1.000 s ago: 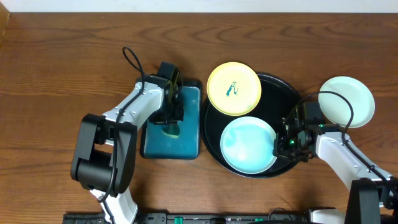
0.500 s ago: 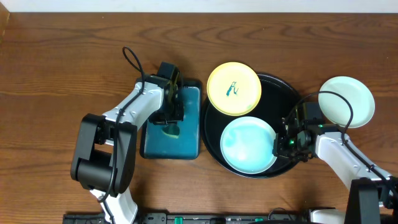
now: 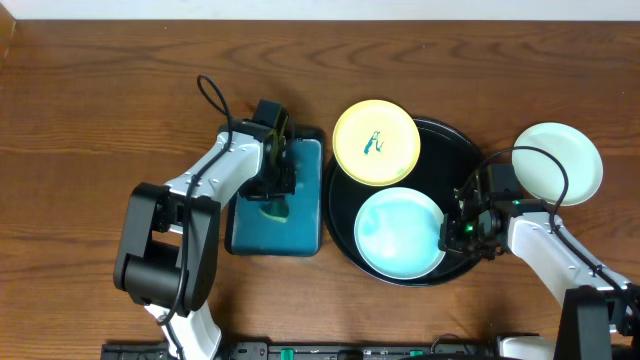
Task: Clean dirty plates on tray and stack at the side
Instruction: 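Rub the green sponge in the blue tray water with the left gripper, then lift the light blue plate with the right gripper and carry it right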
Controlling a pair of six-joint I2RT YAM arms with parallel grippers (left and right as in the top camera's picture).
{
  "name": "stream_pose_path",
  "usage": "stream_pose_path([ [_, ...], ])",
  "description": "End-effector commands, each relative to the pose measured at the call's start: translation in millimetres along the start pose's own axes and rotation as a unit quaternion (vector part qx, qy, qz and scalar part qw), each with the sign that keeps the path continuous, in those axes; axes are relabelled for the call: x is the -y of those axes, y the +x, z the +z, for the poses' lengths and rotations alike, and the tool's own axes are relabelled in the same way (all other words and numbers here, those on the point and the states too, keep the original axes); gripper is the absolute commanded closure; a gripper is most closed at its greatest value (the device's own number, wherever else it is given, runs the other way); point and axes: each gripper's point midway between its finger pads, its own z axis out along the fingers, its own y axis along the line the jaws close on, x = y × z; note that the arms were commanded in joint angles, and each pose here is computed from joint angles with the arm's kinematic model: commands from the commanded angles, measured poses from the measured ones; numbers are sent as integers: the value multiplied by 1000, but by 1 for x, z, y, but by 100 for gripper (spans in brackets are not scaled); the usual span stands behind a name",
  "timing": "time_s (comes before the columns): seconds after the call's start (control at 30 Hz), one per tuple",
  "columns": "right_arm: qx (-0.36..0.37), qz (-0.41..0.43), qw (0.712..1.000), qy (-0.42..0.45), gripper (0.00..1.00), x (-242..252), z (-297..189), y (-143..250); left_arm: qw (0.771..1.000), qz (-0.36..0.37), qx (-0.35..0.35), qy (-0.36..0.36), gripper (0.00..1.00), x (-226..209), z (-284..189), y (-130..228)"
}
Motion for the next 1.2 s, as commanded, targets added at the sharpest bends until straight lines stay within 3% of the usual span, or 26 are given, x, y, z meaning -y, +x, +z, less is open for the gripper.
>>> stream_pose_path([
  [0.0, -3, -3, 999, 50, 99, 17, 0, 5, 1000, -5, -23, -16, 92, -8, 13, 9],
  [0.27, 88, -34, 995, 40, 99, -3, -55, -25, 1000, -5, -23, -16, 92, -8, 13, 9],
  [0.6, 188, -32, 972, 135, 99, 24, -101, -39, 1000, -5, -23, -16, 90, -8, 13, 8],
  [1.17, 249, -29, 944, 215, 99, 36, -144, -49, 1000, -4, -22, -16, 90, -8, 13, 8],
])
